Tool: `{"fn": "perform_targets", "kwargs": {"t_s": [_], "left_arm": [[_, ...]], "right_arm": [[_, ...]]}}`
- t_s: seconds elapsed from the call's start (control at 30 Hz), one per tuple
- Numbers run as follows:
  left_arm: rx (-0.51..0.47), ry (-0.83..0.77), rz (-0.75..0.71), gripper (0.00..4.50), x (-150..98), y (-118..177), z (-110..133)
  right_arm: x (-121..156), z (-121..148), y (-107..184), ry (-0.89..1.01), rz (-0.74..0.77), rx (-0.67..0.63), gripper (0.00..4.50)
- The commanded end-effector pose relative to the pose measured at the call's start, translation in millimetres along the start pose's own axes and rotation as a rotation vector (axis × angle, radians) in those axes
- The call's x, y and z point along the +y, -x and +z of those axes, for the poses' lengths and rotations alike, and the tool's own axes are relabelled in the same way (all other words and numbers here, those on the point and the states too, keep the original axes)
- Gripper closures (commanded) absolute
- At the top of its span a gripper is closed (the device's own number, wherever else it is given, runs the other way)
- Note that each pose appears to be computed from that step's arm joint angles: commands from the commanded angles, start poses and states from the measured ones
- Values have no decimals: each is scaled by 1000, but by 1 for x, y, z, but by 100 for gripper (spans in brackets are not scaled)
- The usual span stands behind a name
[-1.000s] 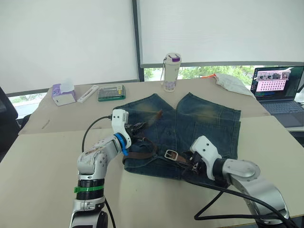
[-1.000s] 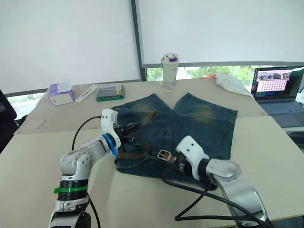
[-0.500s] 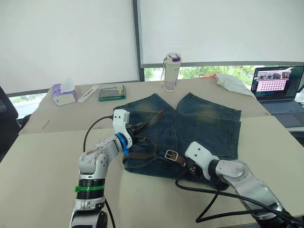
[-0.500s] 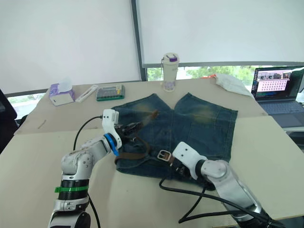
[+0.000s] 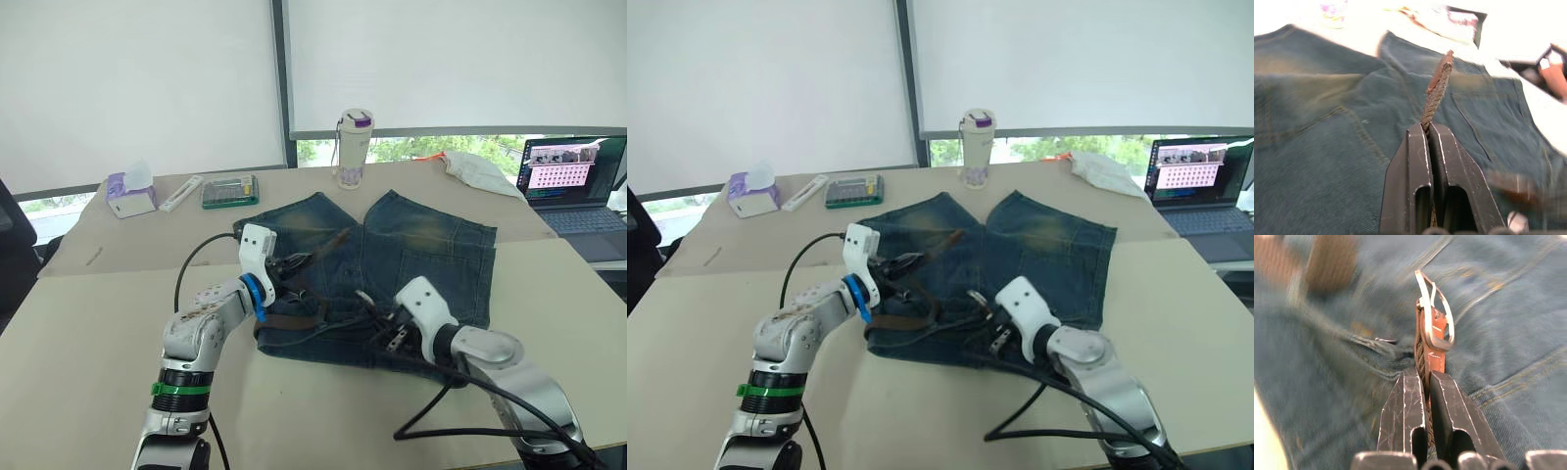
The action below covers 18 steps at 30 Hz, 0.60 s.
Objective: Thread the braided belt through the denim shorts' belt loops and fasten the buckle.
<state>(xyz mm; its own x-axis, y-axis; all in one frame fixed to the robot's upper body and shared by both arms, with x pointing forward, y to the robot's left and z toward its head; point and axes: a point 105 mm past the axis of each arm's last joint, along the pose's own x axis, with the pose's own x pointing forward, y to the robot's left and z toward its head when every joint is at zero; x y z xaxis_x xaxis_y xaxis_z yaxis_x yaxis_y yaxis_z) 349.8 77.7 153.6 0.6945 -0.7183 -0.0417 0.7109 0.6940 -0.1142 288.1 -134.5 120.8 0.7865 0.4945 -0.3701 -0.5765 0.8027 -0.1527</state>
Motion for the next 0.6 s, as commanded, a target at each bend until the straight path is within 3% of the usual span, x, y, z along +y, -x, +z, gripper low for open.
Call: {"fn": "perform_targets", "kwargs": {"t_s": [0.03, 0.2, 0.5, 0.6], "left_arm": [[-64, -218, -142, 450, -28, -2, 16], [-87, -346, -253, 450, -49, -5, 14], [-79, -305, -224, 450, -37, -4, 16], [-81, -226, -231, 450, -34, -3, 19]], "right_arm": [[-13, 13, 14, -88, -74, -69, 442], [-17, 15, 17, -198, -92, -102, 442], [-17, 13, 18, -202, -109, -94, 442], [-20, 12, 20, 13, -129, -45, 442]]}}
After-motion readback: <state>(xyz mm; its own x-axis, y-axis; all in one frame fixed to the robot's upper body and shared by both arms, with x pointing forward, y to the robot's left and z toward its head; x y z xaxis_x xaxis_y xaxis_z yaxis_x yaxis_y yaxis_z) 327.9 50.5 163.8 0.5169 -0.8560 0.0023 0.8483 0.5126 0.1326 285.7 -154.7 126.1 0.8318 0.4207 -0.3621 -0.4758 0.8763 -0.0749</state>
